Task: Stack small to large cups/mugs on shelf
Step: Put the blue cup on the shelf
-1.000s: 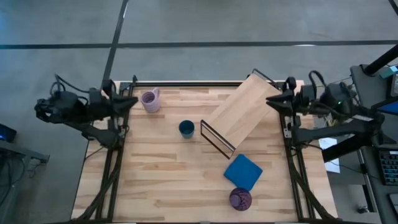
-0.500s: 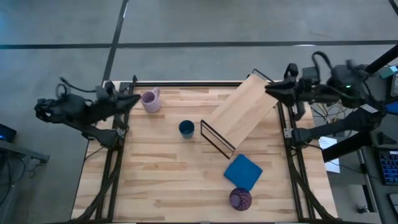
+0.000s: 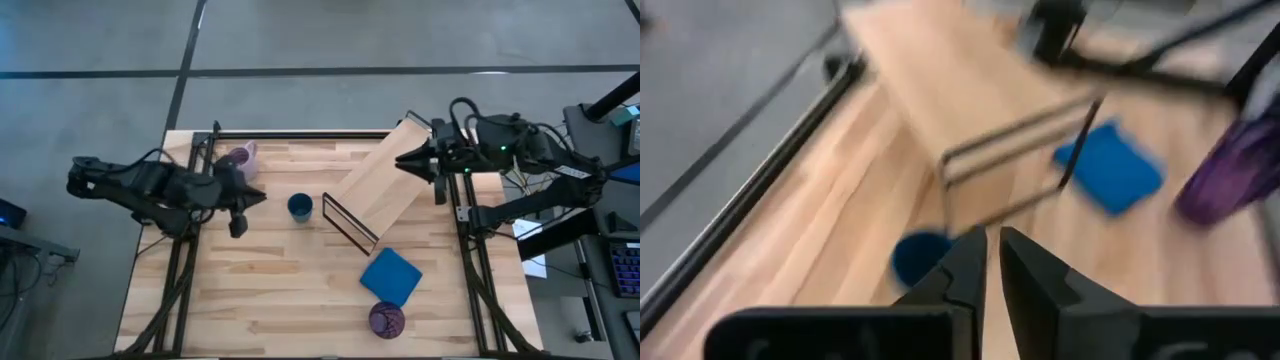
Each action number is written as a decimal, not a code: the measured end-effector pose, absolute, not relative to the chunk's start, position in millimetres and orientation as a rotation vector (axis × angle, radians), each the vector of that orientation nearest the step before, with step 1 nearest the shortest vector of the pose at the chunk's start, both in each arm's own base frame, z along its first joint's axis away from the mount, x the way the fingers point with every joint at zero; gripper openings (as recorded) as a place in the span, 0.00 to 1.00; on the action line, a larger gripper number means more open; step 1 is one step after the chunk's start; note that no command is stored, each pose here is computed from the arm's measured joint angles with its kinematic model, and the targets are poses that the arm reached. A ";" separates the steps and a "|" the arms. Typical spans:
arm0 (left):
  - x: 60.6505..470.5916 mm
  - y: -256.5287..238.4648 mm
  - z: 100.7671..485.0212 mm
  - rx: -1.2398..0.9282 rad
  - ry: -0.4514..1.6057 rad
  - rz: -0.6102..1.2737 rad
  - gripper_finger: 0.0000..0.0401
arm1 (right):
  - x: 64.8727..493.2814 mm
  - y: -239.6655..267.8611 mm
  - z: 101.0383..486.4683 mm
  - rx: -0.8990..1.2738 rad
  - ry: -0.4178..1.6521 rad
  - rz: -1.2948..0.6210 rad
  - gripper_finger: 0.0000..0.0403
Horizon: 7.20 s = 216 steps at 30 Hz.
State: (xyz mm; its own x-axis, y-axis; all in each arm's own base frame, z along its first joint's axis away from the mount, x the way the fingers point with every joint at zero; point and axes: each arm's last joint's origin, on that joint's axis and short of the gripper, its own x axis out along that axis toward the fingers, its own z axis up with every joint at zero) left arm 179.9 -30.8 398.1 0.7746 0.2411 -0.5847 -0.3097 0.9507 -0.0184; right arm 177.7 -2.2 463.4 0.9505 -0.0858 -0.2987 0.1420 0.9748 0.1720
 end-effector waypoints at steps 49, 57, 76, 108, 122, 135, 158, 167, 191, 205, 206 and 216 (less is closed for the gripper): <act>359.4 12.8 277.4 -0.069 1.257 0.270 0.27 | 191.5 -1.6 433.2 0.265 0.555 -0.147 0.16; 367.2 26.3 263.1 -0.174 1.267 0.369 0.27 | 192.3 -1.5 428.6 0.256 0.576 -0.148 0.16; 365.3 27.6 253.7 -0.272 1.272 0.393 0.27 | 190.0 -1.5 423.7 0.243 0.627 -0.152 0.16; 332.4 55.6 286.5 -0.277 1.253 0.577 0.27 | 190.1 -1.6 423.9 0.244 0.625 -0.153 0.16; 326.9 80.5 283.7 -0.491 1.252 0.576 0.27 | 190.1 -1.6 423.9 0.244 0.625 -0.153 0.16; 332.0 80.7 273.4 -0.532 1.263 0.575 0.27 | 190.2 -1.6 424.0 0.244 0.624 -0.153 0.16; 343.6 80.7 249.6 -0.495 1.374 0.547 0.06 | 190.2 -1.6 424.0 0.244 0.624 -0.153 0.16; 324.7 71.0 301.8 -0.376 1.480 0.512 0.00 | 190.2 -1.6 424.0 0.216 0.626 -0.144 0.16; 345.4 70.7 277.0 -0.383 1.428 0.462 0.29 | 191.5 -1.6 419.6 0.203 0.642 -0.142 0.16; 345.6 71.9 261.1 -0.407 1.407 0.537 0.30 | 191.5 -1.6 419.5 0.204 0.642 -0.141 0.16; 345.7 72.0 261.3 -0.403 1.404 0.545 0.30 | 191.5 -1.6 419.5 0.204 0.642 -0.141 0.16; 346.0 72.0 257.8 -0.396 1.402 0.550 0.30 | 191.5 -1.6 419.5 0.203 0.642 -0.141 0.16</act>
State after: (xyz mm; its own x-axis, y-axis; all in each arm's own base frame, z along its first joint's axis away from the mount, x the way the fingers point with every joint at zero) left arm 346.0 72.0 257.8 0.0774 0.1278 -0.9888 -0.5791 0.8130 0.0597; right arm 191.5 -1.6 419.5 0.7921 -0.0675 -0.6066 0.1929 0.9706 0.1438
